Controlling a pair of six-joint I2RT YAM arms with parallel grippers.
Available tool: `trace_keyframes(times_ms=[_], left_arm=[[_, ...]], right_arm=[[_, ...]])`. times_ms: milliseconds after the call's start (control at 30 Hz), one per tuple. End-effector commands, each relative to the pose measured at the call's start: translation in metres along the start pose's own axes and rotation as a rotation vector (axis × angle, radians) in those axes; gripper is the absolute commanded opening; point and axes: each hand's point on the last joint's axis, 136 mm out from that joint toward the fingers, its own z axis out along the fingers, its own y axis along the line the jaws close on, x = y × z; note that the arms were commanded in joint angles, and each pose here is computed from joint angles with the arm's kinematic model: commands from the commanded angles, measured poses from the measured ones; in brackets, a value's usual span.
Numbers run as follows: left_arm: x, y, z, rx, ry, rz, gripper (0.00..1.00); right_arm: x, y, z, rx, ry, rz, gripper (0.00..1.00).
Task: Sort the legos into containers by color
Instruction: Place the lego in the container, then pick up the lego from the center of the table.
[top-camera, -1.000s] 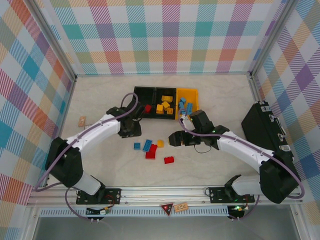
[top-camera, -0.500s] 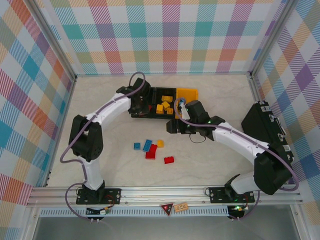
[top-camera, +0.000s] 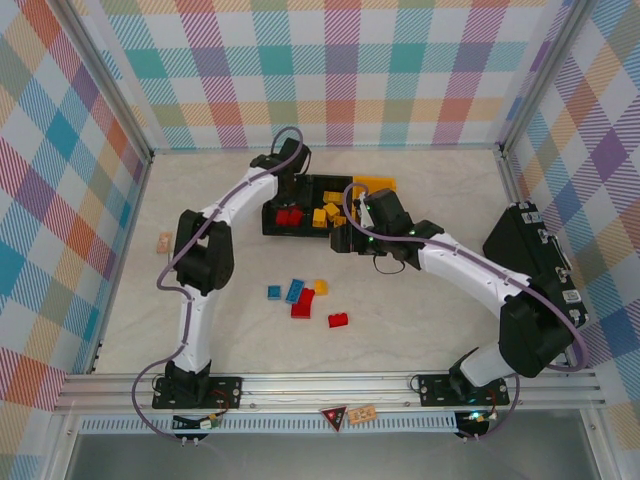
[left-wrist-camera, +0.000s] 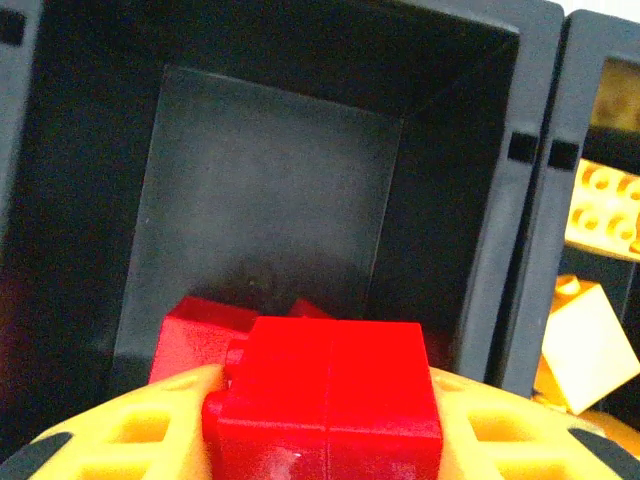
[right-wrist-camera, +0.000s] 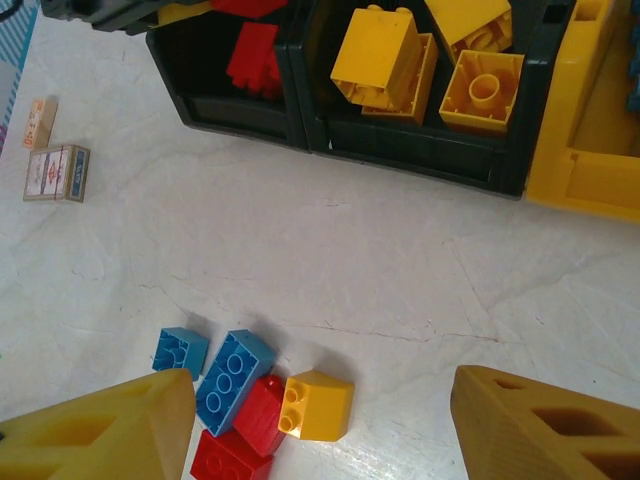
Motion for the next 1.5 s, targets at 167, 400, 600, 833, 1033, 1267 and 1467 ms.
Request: trace_keyframes(times_ms=[167,400,600,833,1033,1267,1467], left_arm=[[-0.02,0.013,0.012,-0.049,-0.005,-0.014,0.4],[-0.026,0.014,0.019,-0.06,-0.008,-0.019,0.55],[-0.028,0.009,0.004,-0.027,-0.019,-0.022,0.6],[-0.014,-0.001,-0.036,0.051,-0.048,0.005,0.6],[0.016,-0.003,-0.06,0.103,-0.025,0.043,0.6],[0.051,-0.003,-0.075,0.138,0.015,0.084,0.6],[0.095,-0.013,-0.083,0.179,0.09,0.169,0.6]], right_arm=[[0.0,-0.005,-0.005,0.024,-0.004,0.018,0.69],[0.001,-0.006,-0.009,0.027,-0.006,0.02,0.69],[0.003,-0.007,-0.01,0.03,-0.004,0.021,0.69],[0.013,-0.012,-0.015,0.037,0.001,0.022,0.69],[0.025,-0.016,-0.021,0.037,0.016,0.017,0.69],[0.037,-0.021,-0.024,0.041,0.035,0.028,0.7],[0.05,-0.026,-0.028,0.044,0.06,0.028,0.7]])
